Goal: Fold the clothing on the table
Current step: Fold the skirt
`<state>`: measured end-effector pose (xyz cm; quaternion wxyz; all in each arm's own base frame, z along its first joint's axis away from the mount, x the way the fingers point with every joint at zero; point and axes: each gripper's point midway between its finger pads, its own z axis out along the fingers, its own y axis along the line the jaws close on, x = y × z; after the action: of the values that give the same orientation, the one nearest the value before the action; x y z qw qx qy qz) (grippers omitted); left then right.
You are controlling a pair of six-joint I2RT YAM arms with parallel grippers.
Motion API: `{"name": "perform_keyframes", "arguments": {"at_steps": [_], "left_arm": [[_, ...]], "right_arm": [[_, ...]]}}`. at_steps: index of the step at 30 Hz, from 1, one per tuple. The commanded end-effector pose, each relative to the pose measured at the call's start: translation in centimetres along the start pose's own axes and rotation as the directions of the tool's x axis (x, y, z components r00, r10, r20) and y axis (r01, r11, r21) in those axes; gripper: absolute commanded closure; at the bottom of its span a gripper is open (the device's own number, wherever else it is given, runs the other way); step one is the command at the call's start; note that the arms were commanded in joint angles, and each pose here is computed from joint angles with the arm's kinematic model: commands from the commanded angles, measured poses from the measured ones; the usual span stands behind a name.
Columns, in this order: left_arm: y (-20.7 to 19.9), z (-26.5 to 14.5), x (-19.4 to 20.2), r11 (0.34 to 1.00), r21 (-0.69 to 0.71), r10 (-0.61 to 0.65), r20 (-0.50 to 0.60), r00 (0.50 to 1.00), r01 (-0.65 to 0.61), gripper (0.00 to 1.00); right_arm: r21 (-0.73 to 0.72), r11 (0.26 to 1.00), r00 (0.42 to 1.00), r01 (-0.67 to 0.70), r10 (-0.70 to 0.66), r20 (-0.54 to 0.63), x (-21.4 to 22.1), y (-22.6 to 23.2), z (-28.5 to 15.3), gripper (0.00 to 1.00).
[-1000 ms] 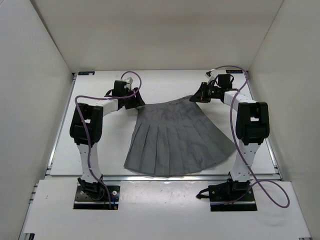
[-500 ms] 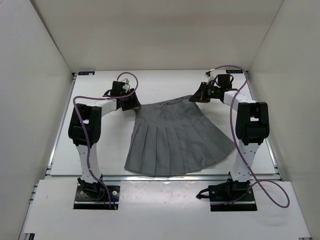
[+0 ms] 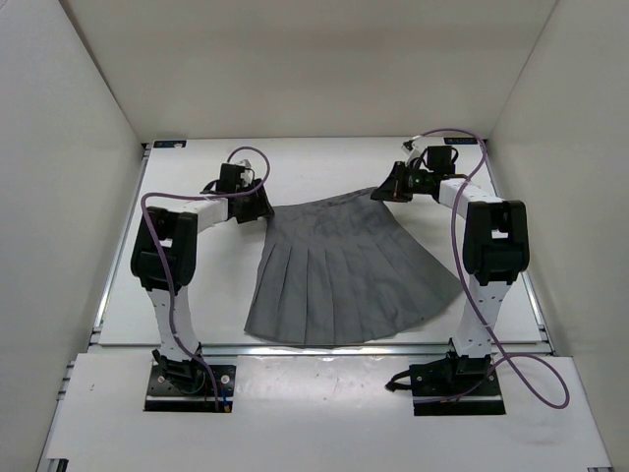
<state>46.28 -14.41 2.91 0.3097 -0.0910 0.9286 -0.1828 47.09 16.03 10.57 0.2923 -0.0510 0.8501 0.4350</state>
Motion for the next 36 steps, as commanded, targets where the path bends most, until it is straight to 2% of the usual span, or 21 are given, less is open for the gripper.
{"name": "perform_keyframes", "arguments": {"at_steps": [1, 7, 8, 10, 11, 12, 17, 20, 22, 23, 24, 28, 30, 31, 36], "left_arm": [[-2.3, 0.5, -0.2, 0.998, 0.066, -0.003, -0.002, 1.000, 0.004, 0.34], [-3.6, 2.0, 0.3, 0.989, 0.132, -0.060, -0.035, 0.998, 0.064, 0.36], [-3.8, 2.2, 0.4, 0.984, 0.157, -0.075, -0.042, 0.996, 0.080, 0.43], [-4.0, 2.7, 0.6, 0.977, 0.191, -0.091, -0.057, 0.994, 0.100, 0.75], [-4.4, 2.7, 0.5, 0.968, 0.224, -0.100, -0.062, 0.993, 0.112, 0.98], [-5.3, 2.6, -0.1, 0.957, 0.270, -0.098, -0.050, 0.994, 0.108, 1.00], [-6.1, 0.8, -2.5, 0.932, 0.353, -0.091, 0.025, 0.996, 0.077, 1.00], [-6.8, -2.8, -5.5, 0.917, 0.396, -0.097, 0.125, 0.987, 0.039, 1.00], [-7.9, -6.8, -7.9, 0.905, 0.426, -0.084, 0.214, 0.973, -0.015, 1.00], [-8.6, -9.2, -9.3, 0.898, 0.437, -0.080, 0.265, 0.961, -0.046, 1.00], [-8.3, -10.1, -9.7, 0.904, 0.424, -0.073, 0.283, 0.956, -0.057, 1.00], [-9.8, -18.4, -12.9, 0.892, 0.427, -0.061, 0.436, 0.898, -0.147, 1.00], [-10.1, -22.5, -13.9, 0.887, 0.426, -0.070, 0.506, 0.860, -0.179, 1.00], [-10.4, -24.6, -14.2, 0.885, 0.421, -0.069, 0.541, 0.838, -0.198, 1.00], [-12.3, -34.0, -13.9, 0.859, 0.408, -0.061, 0.681, 0.730, -0.309, 1.00]], "right_arm": [[-0.031, 0.998, 0.998, 0.053, -0.052, 0.022, -1.1, 1.0, 0.3, 1.00], [-0.034, 0.999, 0.999, 0.043, -0.042, 0.016, -0.8, 0.6, 0.3, 1.00], [-0.035, 0.998, 0.999, 0.045, -0.045, 0.021, -1.0, 0.9, 0.1, 1.00], [-0.042, 0.998, 0.999, 0.048, -0.047, 0.019, -1.0, 1.0, 0.3, 1.00], [-0.044, 0.998, 0.999, 0.048, -0.047, 0.016, -0.8, 0.9, 0.3, 1.00], [-0.042, 0.998, 0.999, 0.052, -0.052, 0.017, -0.9, 1.1, 0.4, 1.00], [-0.065, 0.994, 0.995, 0.093, -0.091, 0.034, -1.5, 2.4, -0.5, 1.00], [-0.086, 0.982, 0.985, 0.166, -0.160, 0.072, -2.9, 4.6, -2.4, 1.00], [-0.104, 0.971, 0.973, 0.214, -0.203, 0.112, -3.7, 6.2, -3.9, 1.00], [-0.130, 0.947, 0.947, 0.295, -0.272, 0.167, -4.8, 8.5, -5.2, 1.00], [-0.142, 0.937, 0.936, 0.319, -0.287, 0.205, -5.2, 10.2, -6.9, 1.00], [-0.113, 0.894, 0.864, 0.434, -0.378, 0.332, -6.8, 14.7, -11.3, 1.00], [-0.106, 0.855, 0.812, 0.508, -0.434, 0.391, -6.8, 18.5, -14.1, 1.00], [-0.078, 0.855, 0.797, 0.512, -0.440, 0.413, -7.5, 18.4, -15.4, 1.00], [-0.092, 0.780, 0.702, 0.619, -0.497, 0.510, -6.1, 24.4, -21.2, 1.00]]}}
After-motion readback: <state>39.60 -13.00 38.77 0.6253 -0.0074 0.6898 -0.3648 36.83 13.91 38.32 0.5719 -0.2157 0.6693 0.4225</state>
